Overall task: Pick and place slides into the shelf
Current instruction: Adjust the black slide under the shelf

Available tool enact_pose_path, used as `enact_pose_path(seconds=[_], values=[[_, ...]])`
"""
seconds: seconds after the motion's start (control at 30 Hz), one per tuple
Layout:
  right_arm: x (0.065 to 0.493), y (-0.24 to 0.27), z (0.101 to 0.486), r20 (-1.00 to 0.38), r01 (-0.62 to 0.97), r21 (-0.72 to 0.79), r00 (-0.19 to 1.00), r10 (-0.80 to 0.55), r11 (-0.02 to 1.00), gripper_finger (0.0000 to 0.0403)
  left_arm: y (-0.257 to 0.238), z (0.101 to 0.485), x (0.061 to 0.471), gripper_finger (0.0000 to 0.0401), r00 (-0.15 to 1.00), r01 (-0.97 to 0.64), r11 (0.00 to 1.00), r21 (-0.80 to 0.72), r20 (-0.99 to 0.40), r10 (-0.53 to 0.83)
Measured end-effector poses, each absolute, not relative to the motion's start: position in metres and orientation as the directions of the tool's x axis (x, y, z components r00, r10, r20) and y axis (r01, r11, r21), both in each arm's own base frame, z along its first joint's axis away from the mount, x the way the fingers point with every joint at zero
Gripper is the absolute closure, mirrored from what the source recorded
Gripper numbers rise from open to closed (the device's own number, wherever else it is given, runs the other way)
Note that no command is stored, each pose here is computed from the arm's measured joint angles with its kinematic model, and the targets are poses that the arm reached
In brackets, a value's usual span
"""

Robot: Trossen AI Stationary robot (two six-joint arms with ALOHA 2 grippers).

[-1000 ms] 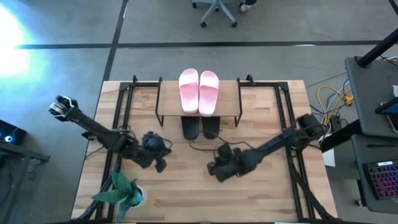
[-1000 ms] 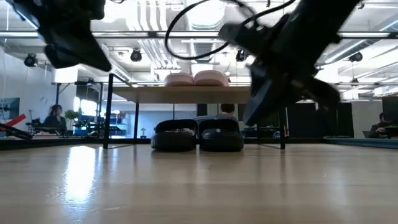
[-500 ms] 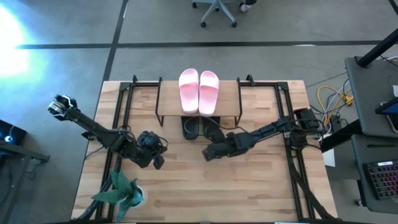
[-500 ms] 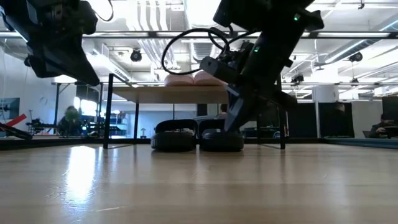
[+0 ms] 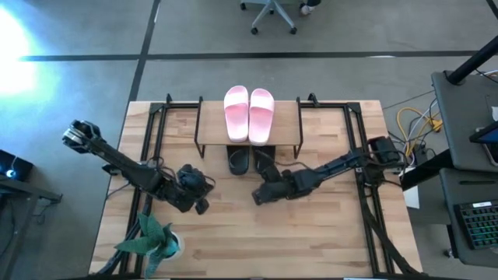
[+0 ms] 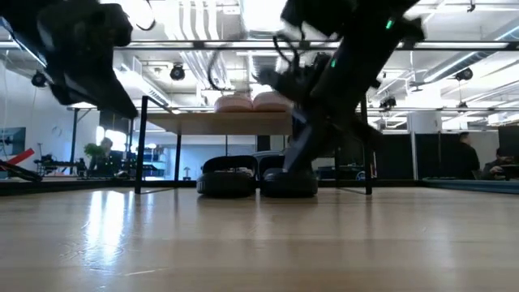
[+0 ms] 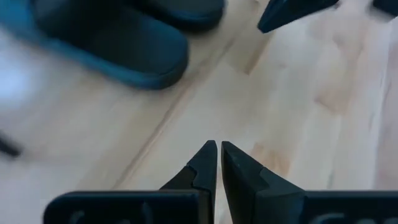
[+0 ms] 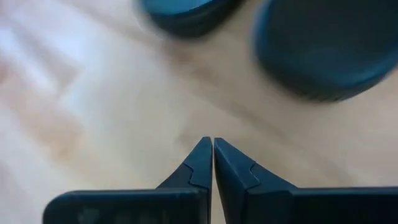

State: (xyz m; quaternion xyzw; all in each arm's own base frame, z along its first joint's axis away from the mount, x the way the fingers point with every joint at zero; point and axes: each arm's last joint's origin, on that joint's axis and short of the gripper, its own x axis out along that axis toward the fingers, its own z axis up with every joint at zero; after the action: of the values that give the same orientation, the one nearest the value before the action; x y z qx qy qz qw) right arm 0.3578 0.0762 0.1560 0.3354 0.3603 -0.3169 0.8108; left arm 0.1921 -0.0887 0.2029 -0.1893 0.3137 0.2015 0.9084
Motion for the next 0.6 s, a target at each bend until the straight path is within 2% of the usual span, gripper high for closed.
enact_pose_path(seconds=[0.1,0.2,0.33,0.47,0.6], values=[[0.357,0.101,0.166,-0.766,0.728,0.35,0.585,-0.267,0.589,0.0394,-0.097,0.191,0.208,0.0393,0.748,-0.376,0.92,-0.107,-0.622,0.233],[0.348,0.13,0.176,-0.692,0.753,0.4,0.622,-0.367,0.522,0.0394,-0.106,0.176,0.226,0.0393,0.771,-0.285,0.959,-0.008,-0.596,0.224],[0.323,0.16,0.191,-0.56,0.773,0.512,0.631,-0.537,0.374,0.0394,-0.1,0.151,0.244,0.0393,0.725,-0.371,0.928,0.016,-0.62,0.301],[0.301,0.172,0.197,-0.578,0.815,0.465,0.576,-0.578,0.347,0.0394,-0.088,0.133,0.258,0.0393,0.682,-0.448,0.894,0.028,-0.635,0.362],[0.29,0.178,0.204,-0.61,0.841,0.429,0.538,-0.581,0.329,0.0394,-0.08,0.129,0.271,0.0393,0.712,-0.465,0.885,0.0,-0.595,0.374]])
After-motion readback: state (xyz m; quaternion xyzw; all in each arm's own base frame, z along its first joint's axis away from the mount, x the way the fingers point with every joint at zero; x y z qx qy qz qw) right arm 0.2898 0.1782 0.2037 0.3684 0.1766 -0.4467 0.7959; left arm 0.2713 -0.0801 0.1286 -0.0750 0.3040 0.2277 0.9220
